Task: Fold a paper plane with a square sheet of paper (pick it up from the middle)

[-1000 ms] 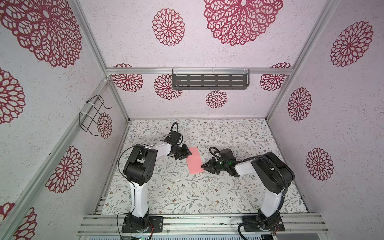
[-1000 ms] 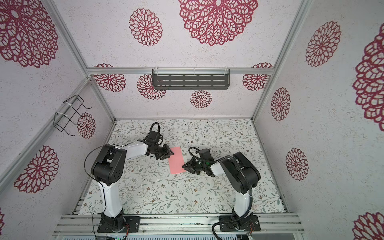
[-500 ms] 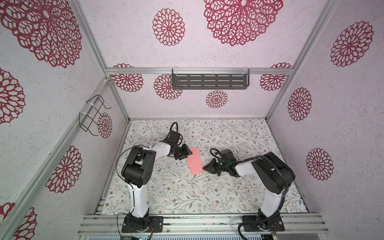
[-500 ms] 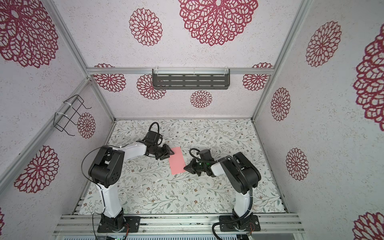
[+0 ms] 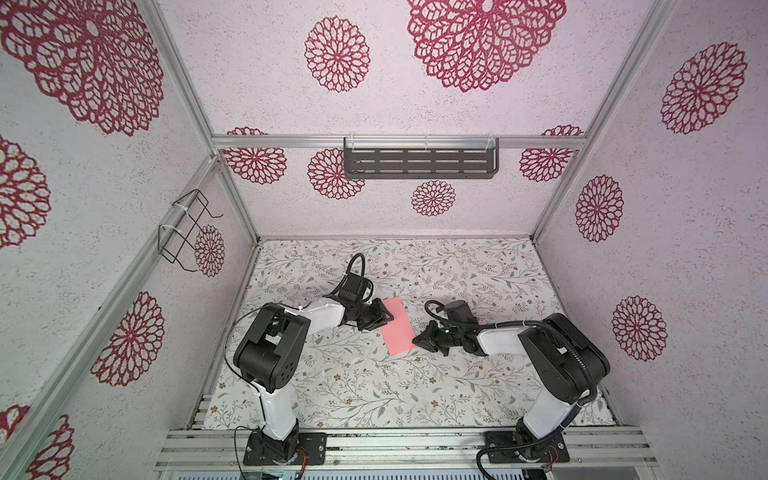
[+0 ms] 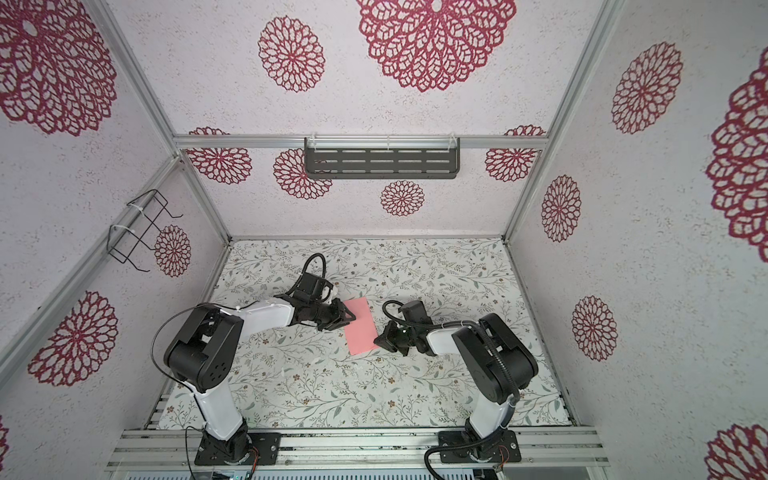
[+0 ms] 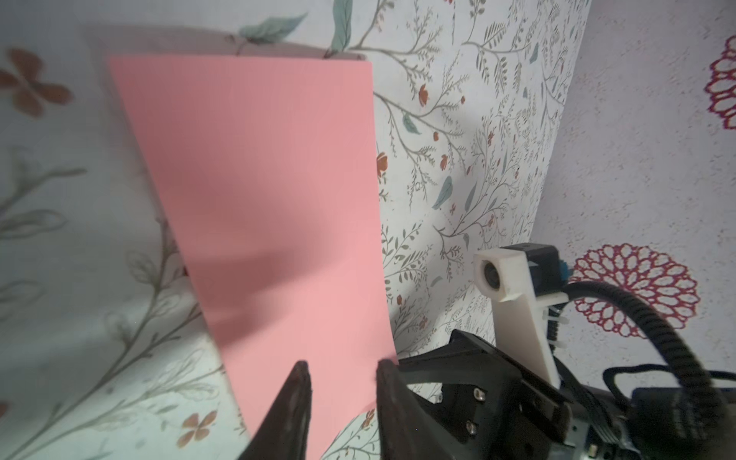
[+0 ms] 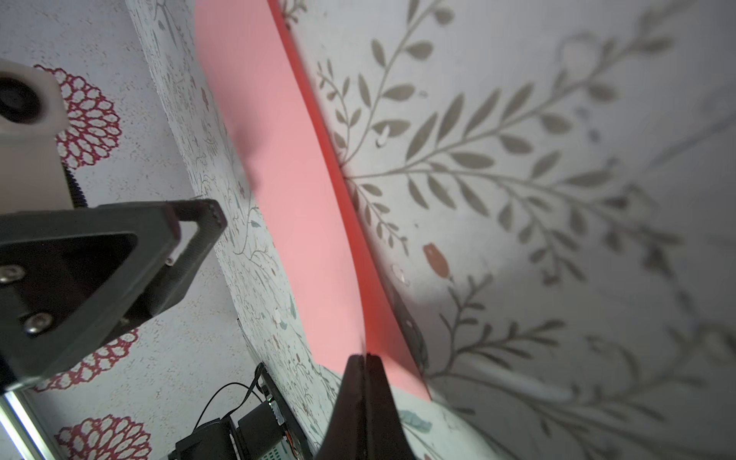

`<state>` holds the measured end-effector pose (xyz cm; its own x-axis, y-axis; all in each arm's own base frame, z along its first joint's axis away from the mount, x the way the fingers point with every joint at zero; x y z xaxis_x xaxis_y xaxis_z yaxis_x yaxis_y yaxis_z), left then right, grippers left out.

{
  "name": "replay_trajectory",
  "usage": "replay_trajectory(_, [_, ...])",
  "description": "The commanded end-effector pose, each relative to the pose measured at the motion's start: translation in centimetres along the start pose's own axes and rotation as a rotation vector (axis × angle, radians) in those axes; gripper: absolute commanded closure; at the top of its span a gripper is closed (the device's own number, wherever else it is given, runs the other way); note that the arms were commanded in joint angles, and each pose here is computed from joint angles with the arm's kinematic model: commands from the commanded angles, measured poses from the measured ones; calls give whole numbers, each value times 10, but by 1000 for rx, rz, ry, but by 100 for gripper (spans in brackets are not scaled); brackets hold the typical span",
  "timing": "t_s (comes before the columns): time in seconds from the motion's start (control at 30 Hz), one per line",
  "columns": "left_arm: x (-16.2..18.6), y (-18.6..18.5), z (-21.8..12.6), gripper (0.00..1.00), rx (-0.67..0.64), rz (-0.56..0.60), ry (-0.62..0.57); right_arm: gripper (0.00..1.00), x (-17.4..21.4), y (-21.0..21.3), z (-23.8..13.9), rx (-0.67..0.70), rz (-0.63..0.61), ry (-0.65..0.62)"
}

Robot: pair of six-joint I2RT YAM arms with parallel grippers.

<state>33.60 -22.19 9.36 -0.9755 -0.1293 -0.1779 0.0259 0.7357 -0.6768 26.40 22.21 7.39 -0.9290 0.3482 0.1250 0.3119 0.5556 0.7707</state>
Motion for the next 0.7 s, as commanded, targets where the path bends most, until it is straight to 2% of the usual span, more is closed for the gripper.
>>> replay_trajectory(0.0, [0,5,11,73,-2,-14,12,99,0,9,-7,-7,-42,-18])
replay_trajectory(0.17, [6,15,18,78,-47,-29,42,99,0,17,-8,-27,-87,-17])
replay_trajectory(0.43, [15,29,23,83,-105,-41,78,99,3,48,-1,-118,-236,28])
replay_trajectory(0.47, [20,39,31,83,-125,-58,102,99,2,50,1,-118,-245,30])
replay_trajectory(0.67, [19,39,31,84,-131,-54,104,99,-5,61,18,-159,-260,49])
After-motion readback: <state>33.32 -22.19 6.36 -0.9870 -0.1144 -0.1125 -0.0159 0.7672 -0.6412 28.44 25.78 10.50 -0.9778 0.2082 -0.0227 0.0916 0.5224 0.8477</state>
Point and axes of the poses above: each gripper's point midway between its finger pads, its own z axis out along the fingers, its own y axis along the line the jaws close on, x = y × z, the point moved 7 cm from there along -z, back along the fingers, and after that the axes turned 8 degrees about z, right-handed, at the moved point
